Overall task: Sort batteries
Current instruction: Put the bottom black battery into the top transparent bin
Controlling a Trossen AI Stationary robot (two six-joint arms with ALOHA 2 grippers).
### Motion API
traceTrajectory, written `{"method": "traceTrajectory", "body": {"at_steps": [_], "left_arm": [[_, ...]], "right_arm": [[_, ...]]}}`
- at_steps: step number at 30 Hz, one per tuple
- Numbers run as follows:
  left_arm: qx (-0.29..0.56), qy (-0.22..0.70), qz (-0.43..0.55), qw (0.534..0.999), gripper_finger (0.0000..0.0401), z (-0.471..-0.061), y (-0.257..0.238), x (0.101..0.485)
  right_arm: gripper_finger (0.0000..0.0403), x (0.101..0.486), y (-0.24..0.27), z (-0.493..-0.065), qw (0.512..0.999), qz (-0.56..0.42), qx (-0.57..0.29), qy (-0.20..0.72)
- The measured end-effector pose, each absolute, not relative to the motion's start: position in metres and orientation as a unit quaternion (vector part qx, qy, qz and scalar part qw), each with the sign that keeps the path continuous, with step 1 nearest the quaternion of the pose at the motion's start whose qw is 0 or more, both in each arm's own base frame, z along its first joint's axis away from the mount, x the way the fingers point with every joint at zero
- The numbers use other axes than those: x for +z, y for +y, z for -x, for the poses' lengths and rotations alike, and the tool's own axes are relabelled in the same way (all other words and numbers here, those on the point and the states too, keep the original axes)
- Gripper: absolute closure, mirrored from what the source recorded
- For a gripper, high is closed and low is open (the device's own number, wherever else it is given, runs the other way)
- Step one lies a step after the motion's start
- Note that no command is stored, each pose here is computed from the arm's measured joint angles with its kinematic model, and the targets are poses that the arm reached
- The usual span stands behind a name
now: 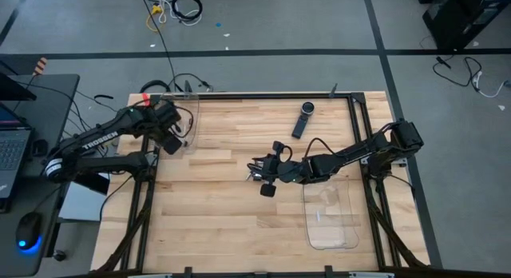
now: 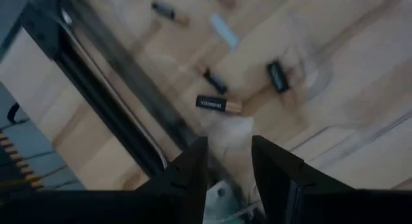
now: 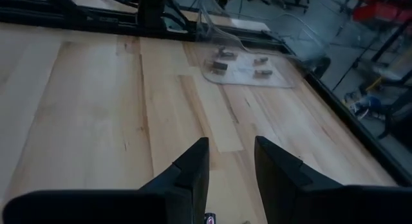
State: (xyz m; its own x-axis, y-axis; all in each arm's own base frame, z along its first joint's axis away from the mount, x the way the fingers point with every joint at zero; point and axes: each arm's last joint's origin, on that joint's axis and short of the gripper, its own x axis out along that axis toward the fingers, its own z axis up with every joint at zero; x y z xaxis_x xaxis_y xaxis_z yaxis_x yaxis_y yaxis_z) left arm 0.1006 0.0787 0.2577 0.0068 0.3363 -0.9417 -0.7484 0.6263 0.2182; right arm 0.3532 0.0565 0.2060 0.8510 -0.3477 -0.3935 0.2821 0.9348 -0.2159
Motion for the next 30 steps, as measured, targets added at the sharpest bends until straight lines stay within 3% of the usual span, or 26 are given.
{"method": "traceTrajectory", "body": {"at_steps": [7, 14, 20, 30], "left_arm": [[0.388, 0.447, 0.117, 0.797, 0.0282, -0.118, 0.085, 0.298], [0.307, 0.317, 0.012, 0.898, 0.0281, -0.145, 0.078, 0.323], [0.254, 0.257, -0.053, 0.931, 0.0281, -0.161, 0.065, 0.333], [0.189, 0.236, -0.094, 0.948, 0.0281, -0.175, 0.046, 0.314]], "right_arm": [[0.0291, 0.196, 0.038, -0.351, 0.948, 0.013, -0.172, 0.267], [0.0292, 0.179, 0.049, -0.347, 0.937, 0.024, -0.078, 0.339], [0.0291, 0.162, 0.073, -0.344, 0.927, 0.043, -0.058, 0.369], [0.0292, 0.133, 0.082, -0.345, 0.911, 0.05, -0.087, 0.399]]}}
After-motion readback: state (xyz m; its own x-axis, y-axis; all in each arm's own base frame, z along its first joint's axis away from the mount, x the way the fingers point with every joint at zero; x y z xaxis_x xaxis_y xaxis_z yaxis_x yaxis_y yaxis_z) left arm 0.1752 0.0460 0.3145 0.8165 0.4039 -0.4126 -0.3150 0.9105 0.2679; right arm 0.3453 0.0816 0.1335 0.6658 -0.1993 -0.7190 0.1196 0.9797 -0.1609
